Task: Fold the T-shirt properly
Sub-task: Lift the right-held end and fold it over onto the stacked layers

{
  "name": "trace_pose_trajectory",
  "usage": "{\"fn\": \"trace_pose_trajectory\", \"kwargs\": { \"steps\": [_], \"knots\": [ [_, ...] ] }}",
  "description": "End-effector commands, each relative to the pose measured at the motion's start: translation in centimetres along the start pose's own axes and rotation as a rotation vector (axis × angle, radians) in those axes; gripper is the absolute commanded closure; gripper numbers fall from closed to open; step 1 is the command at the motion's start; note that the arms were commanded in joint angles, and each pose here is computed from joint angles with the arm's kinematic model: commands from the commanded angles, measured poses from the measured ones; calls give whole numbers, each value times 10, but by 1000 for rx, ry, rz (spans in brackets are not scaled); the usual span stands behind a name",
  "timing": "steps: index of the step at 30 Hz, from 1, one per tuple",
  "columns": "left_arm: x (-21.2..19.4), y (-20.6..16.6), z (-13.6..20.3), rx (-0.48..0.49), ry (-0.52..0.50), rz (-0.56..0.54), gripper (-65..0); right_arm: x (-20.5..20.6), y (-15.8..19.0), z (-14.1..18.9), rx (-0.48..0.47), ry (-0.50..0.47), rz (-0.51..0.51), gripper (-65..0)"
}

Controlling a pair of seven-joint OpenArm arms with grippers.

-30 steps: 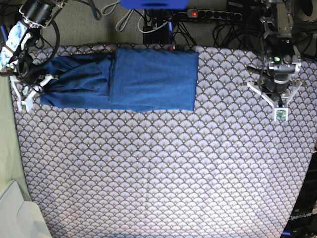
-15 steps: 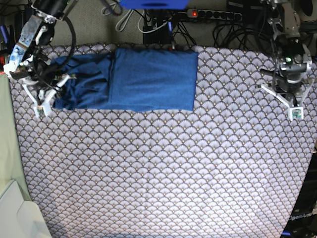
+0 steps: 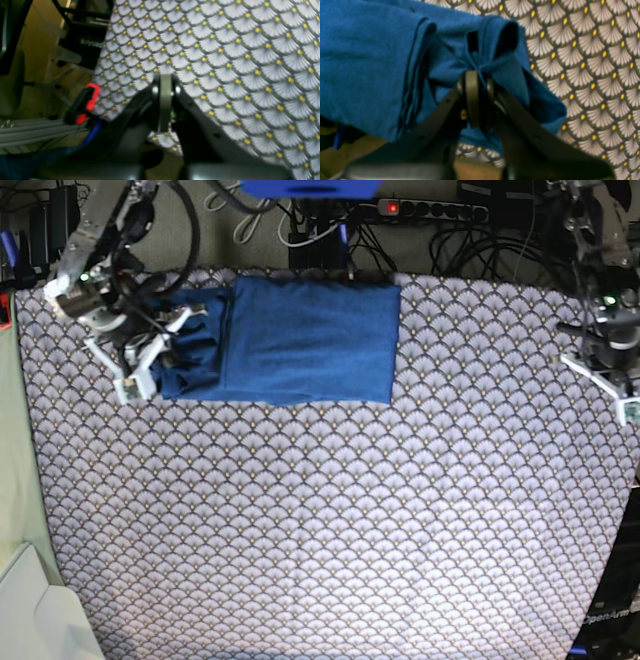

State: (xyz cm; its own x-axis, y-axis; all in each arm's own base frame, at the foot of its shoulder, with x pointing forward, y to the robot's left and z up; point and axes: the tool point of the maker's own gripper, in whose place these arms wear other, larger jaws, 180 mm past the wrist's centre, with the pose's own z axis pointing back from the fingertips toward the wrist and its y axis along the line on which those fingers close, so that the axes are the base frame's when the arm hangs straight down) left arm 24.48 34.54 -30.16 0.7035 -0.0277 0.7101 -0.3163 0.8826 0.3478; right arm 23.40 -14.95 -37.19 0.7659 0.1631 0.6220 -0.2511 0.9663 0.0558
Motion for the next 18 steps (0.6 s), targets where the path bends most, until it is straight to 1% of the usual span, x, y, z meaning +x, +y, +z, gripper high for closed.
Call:
{"fn": "trace_pose_trajectory", "kwargs": {
  "steps": [1,5,7,18],
  "knots": [
    [13,13,3,35,-45,-5,-1,13,13,1,35,-54,8,0],
    [15,24,4,61,-49,4,-1,17,47,-5,120,-60,40,0],
    [17,28,4,69,-52,-7,-1,21,57,-6,144,-66,55,0],
    [16,28,4,70,-49,0,-1,46,79,-4,192,-123,120,0]
  ]
}}
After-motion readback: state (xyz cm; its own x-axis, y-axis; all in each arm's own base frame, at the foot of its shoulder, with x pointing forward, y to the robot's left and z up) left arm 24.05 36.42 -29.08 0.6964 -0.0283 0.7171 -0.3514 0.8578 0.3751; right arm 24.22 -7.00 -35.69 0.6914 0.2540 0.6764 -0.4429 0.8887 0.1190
